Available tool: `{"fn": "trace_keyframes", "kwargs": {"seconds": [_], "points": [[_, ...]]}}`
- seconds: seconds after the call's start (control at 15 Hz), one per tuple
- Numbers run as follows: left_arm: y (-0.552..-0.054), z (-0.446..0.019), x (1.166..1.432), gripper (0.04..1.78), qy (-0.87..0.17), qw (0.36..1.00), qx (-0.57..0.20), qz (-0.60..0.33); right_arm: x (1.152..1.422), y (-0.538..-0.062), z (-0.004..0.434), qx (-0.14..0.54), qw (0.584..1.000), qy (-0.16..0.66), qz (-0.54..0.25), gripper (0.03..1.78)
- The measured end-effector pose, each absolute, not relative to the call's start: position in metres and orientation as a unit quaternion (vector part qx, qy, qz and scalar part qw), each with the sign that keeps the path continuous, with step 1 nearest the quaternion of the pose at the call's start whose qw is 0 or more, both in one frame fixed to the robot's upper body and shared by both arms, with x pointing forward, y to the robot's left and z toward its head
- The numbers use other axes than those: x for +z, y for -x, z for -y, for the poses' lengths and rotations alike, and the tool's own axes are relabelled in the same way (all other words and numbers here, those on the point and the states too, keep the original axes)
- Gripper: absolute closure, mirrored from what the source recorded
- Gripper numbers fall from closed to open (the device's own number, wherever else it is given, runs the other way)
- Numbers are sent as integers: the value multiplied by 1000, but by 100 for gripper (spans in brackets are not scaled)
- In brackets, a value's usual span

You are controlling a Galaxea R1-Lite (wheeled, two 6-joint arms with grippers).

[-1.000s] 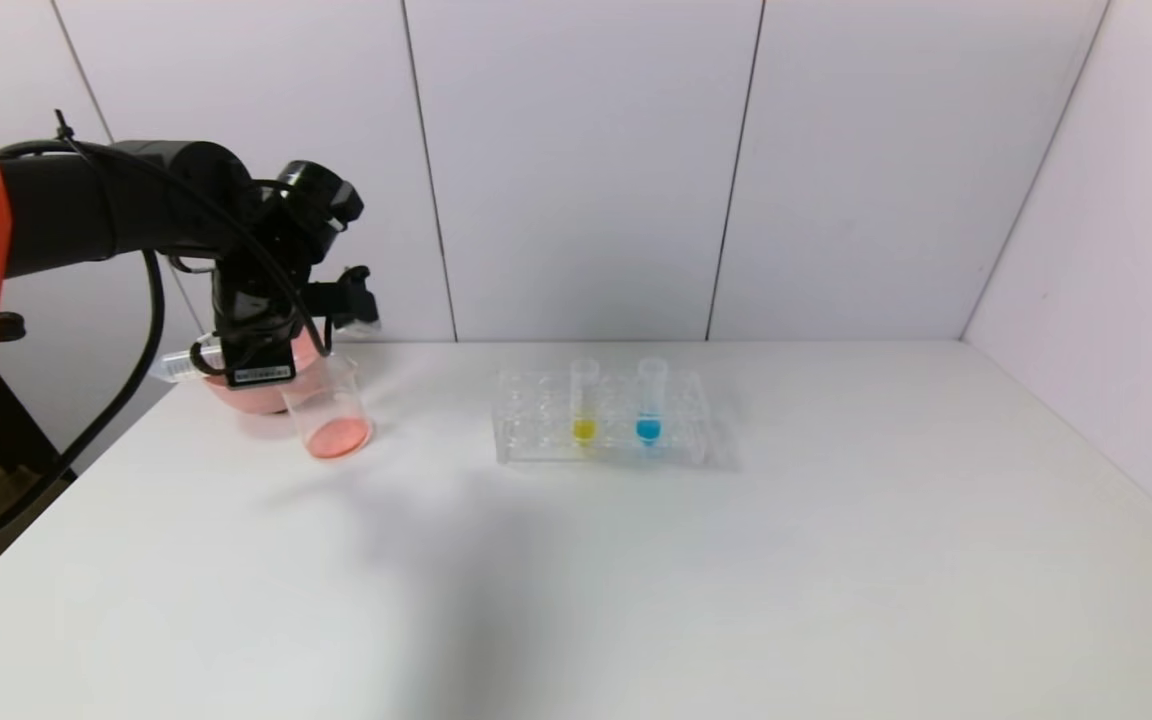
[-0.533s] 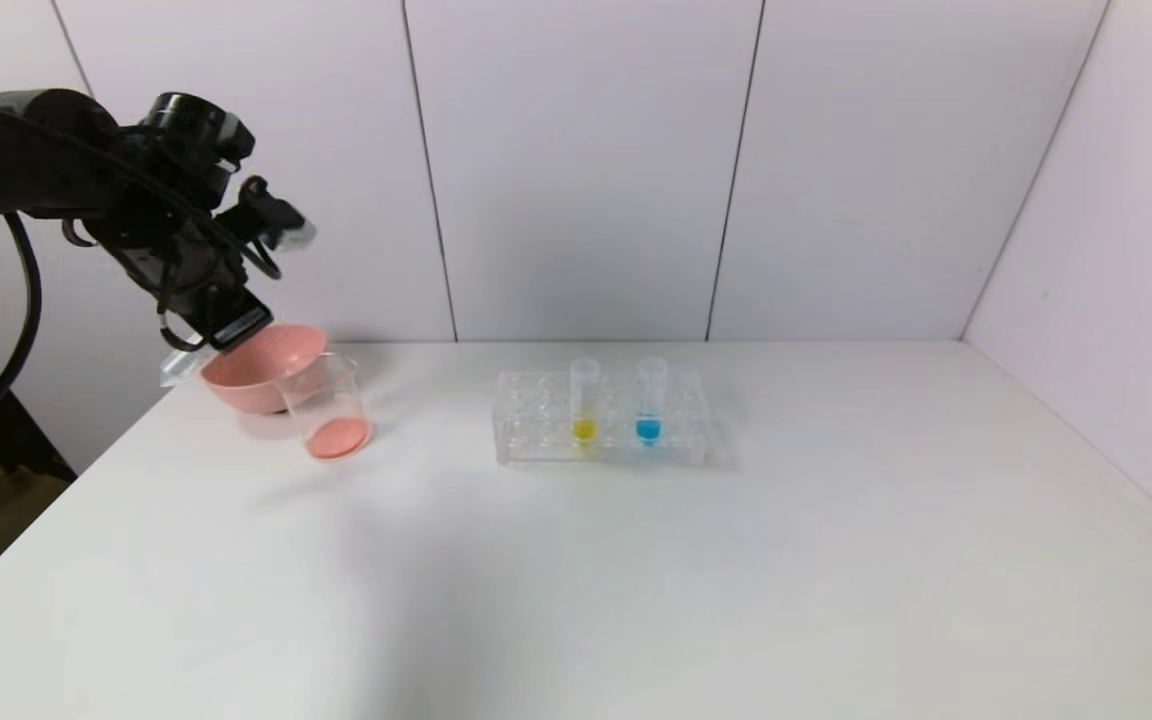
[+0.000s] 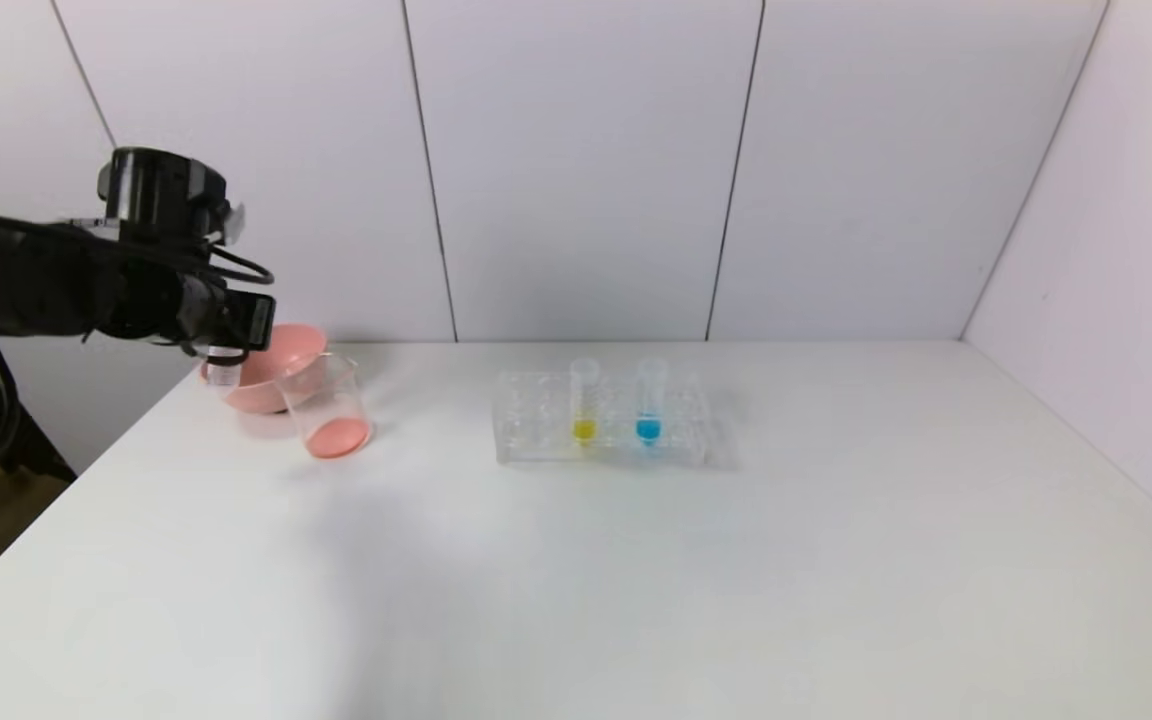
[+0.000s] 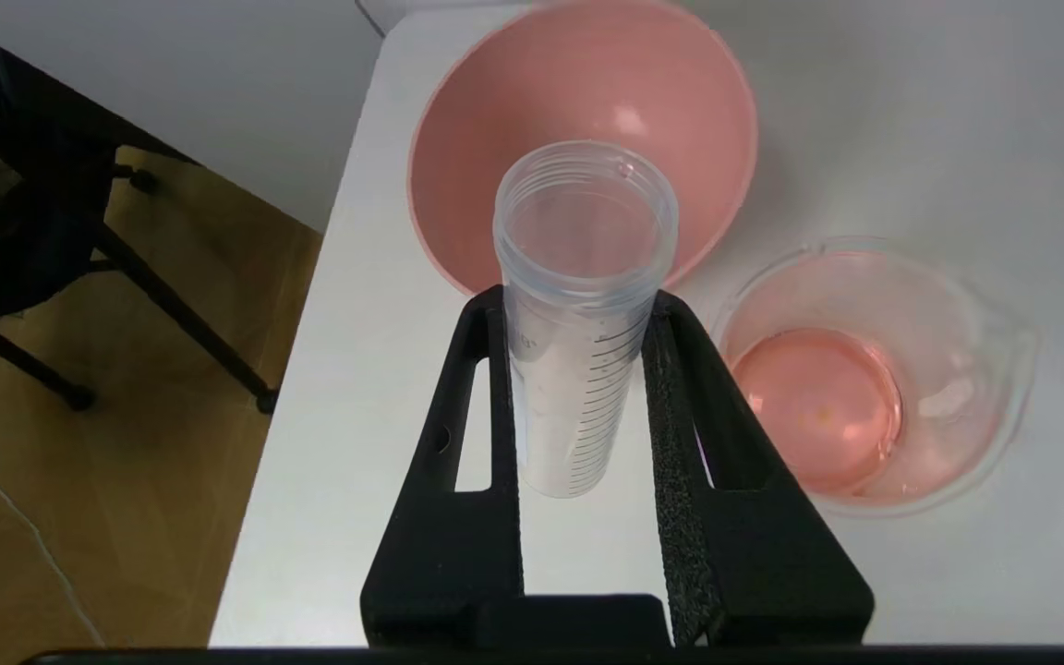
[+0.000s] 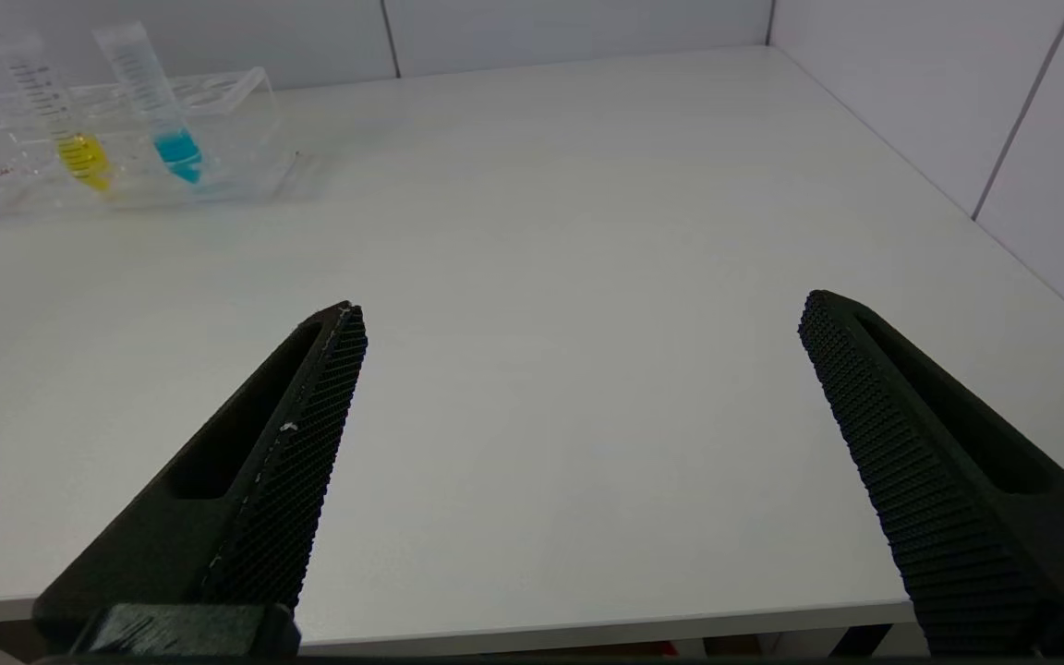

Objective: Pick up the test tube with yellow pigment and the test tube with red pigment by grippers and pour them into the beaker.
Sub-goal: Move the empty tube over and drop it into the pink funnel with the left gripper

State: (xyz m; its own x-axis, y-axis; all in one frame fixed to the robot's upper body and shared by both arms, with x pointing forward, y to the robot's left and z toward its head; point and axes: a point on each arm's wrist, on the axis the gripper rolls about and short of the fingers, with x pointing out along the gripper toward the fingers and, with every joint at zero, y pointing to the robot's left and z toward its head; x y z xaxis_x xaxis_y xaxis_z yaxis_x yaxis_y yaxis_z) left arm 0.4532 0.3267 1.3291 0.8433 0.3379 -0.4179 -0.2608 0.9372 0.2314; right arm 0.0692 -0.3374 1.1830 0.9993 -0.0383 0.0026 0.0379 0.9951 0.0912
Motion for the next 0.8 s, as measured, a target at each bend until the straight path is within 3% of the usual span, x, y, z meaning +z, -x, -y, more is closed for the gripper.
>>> {"fn": "trace_keyframes", "kwargs": {"seconds": [0.4,0.8], "points": [[-472,-333,1300,140,-27,978,208,-6,1183,-69,337,-19,999,-46,2,10],[-516,-350,1266,140,-19,973,228,11,1183,-69,337,-19,999,-46,2,10]]}}
